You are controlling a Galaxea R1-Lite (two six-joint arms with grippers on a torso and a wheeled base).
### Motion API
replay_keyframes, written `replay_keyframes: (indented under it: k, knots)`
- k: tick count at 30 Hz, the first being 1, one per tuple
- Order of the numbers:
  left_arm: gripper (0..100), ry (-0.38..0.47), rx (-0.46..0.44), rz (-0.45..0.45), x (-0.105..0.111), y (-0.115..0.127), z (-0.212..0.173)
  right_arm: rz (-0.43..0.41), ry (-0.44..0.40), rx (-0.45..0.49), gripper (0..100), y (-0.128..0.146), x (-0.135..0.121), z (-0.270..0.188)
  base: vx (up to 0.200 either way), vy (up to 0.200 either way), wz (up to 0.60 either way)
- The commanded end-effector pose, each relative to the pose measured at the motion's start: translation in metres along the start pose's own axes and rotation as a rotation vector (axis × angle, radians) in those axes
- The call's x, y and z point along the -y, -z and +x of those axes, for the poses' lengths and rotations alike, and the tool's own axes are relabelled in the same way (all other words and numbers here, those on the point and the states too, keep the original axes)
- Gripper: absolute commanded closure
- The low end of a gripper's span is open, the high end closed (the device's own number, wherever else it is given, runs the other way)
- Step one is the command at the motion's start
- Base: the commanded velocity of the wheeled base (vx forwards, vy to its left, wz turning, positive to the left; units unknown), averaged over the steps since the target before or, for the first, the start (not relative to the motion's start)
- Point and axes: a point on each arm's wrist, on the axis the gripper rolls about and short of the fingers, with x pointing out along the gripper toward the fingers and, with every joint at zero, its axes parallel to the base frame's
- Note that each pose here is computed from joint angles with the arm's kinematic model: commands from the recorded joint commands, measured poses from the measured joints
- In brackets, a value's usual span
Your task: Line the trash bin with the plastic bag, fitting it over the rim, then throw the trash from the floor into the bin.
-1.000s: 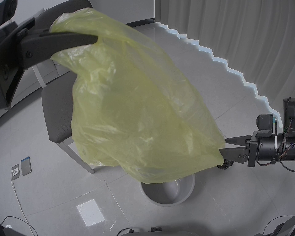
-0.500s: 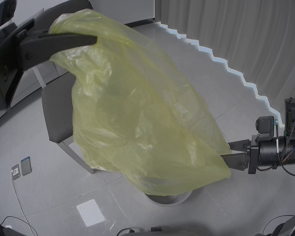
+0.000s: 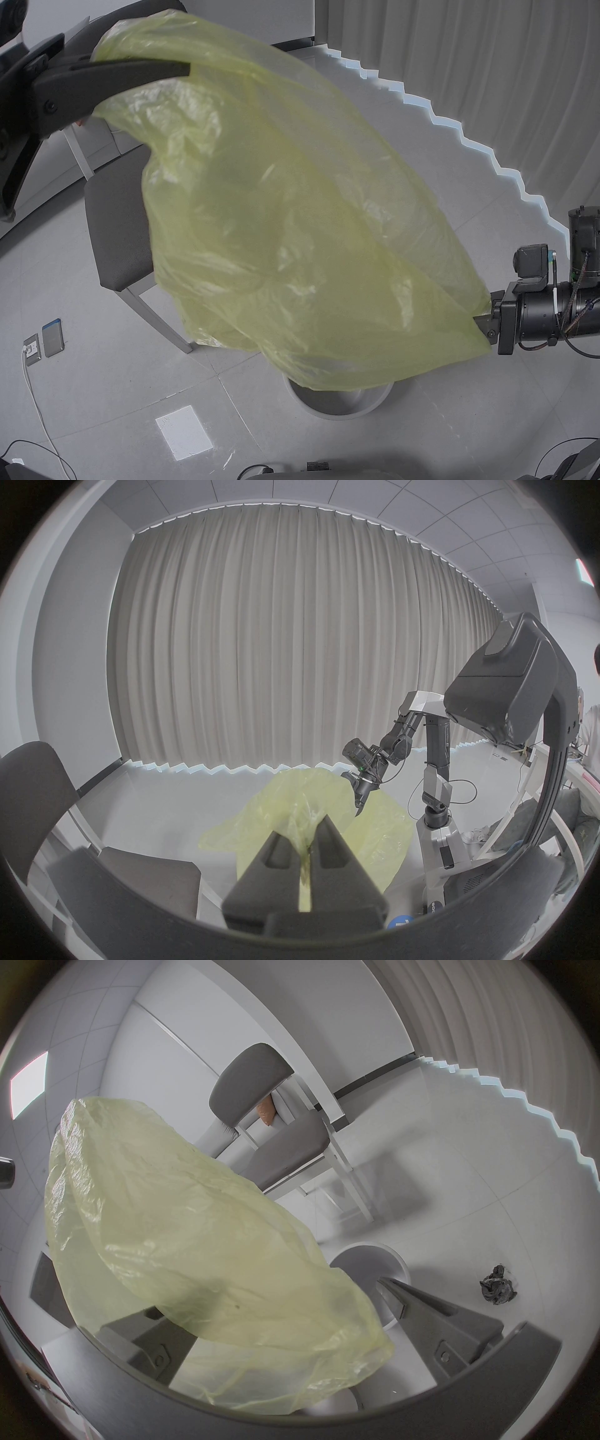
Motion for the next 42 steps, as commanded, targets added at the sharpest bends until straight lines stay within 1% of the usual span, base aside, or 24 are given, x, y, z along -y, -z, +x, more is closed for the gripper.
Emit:
replay_keyframes:
  k: [1, 5, 6, 9, 15, 20, 23, 24, 25, 26, 27, 28, 29, 30, 31, 32, 33, 34, 35, 37, 38, 42]
  knots:
    - [100, -0.001, -0.002, -0.001, 0.001, 0.001, -0.001, -0.001, 0.013, 0.014, 0, -0.002, 0.002, -0.004, 0.0, 0.0, 0.0]
    - [100, -0.001, -0.003, -0.001, 0.0, 0.001, 0.0, -0.017, 0.017, 0.004, 0, 0.001, 0.002, -0.005, 0.0, 0.0, 0.0]
    - [100, -0.001, -0.003, -0.001, 0.0, 0.001, 0.0, -0.026, 0.018, -0.007, 100, 0.004, 0.003, -0.005, 0.0, 0.0, 0.0]
    - [100, -0.002, -0.009, -0.005, 0.001, 0.003, -0.001, -0.071, 0.026, -0.022, 100, 0.007, 0.005, -0.004, 0.0, 0.0, 0.0]
    - [100, 0.003, -0.021, -0.011, 0.002, 0.007, -0.001, -0.082, 0.04, 0.014, 100, 0.001, 0.005, -0.011, 0.0, 0.0, 0.0]
    - [100, -0.002, -0.045, -0.021, 0.002, 0.013, 0.003, -0.085, 0.042, 0.02, 100, 0.0, 0.005, -0.012, 0.0, 0.0, 0.0]
    - [100, -0.064, -0.119, -0.053, -0.001, 0.024, 0.012, -0.076, 0.045, 0.003, 100, 0.002, 0.007, -0.01, 0.0, 0.0, 0.0]
    - [100, -0.138, -0.178, -0.077, -0.001, 0.031, 0.015, -0.072, 0.048, 0.0, 100, 0.002, 0.007, -0.01, 0.0, 0.0, 0.0]
    - [100, -0.162, -0.196, -0.087, -0.001, 0.033, 0.016, -0.07, 0.047, -0.003, 100, 0.003, 0.007, -0.009, 0.0, 0.0, 0.0]
    - [100, -0.256, -0.221, -0.124, -0.003, 0.039, 0.019, -0.062, 0.06, -0.006, 100, 0.003, 0.009, -0.007, 0.0, 0.0, 0.0]
    - [100, -0.314, -0.2, -0.157, -0.004, 0.04, 0.02, -0.058, 0.075, -0.011, 100, 0.003, 0.01, -0.005, 0.0, 0.0, 0.0]
    - [100, -0.357, -0.168, -0.195, -0.005, 0.041, 0.021, -0.058, 0.09, -0.011, 100, 0.004, 0.011, -0.004, 0.0, 0.0, 0.0]
    - [100, -0.405, -0.12, -0.262, -0.007, 0.044, 0.024, -0.056, 0.111, -0.012, 100, 0.005, 0.012, -0.003, 0.0, 0.0, 0.0]
    - [100, -0.429, -0.089, -0.311, -0.006, 0.047, 0.026, -0.056, 0.12, -0.011, 100, 0.005, 0.012, -0.003, 0.0, 0.0, 0.0]
    - [100, -0.461, -0.062, -0.375, -0.005, 0.053, 0.029, -0.054, 0.124, -0.012, 100, 0.005, 0.012, -0.003, 0.0, 0.0, 0.0]
    - [100, -0.489, -0.056, -0.429, -0.003, 0.064, 0.032, -0.048, 0.129, -0.013, 100, 0.006, 0.013, -0.003, 0.0, 0.0, 0.0]
    - [100, -0.497, -0.058, -0.446, -0.002, 0.068, 0.034, -0.047, 0.128, -0.014, 100, 0.006, 0.012, -0.003, 0.0, 0.0, 0.0]
    - [100, -0.515, -0.089, -0.483, 0.003, 0.087, 0.04, -0.04, 0.133, -0.017, 100, 0.006, 0.013, -0.003, 0.0, 0.0, 0.0]
    - [100, -0.519, -0.115, -0.501, 0.006, 0.1, 0.043, -0.037, 0.137, -0.022, 100, 0.006, 0.014, -0.002, 0.0, 0.0, 0.0]
    - [100, -0.511, -0.145, -0.523, 0.013, 0.121, 0.048, -0.03, 0.144, -0.038, 100, 0.008, 0.016, 0.002, 0.0, 0.0, 0.0]
    - [100, -0.506, -0.155, -0.552, 0.016, 0.133, 0.053, -0.026, 0.147, -0.048, 100, 0.009, 0.018, 0.005, 0.0, 0.0, 0.0]
    - [100, -0.491, -0.116, -0.625, 0.023, 0.154, 0.069, -0.012, 0.162, -0.074, 100, 0.009, 0.026, 0.017, 0.0, 0.0, 0.0]
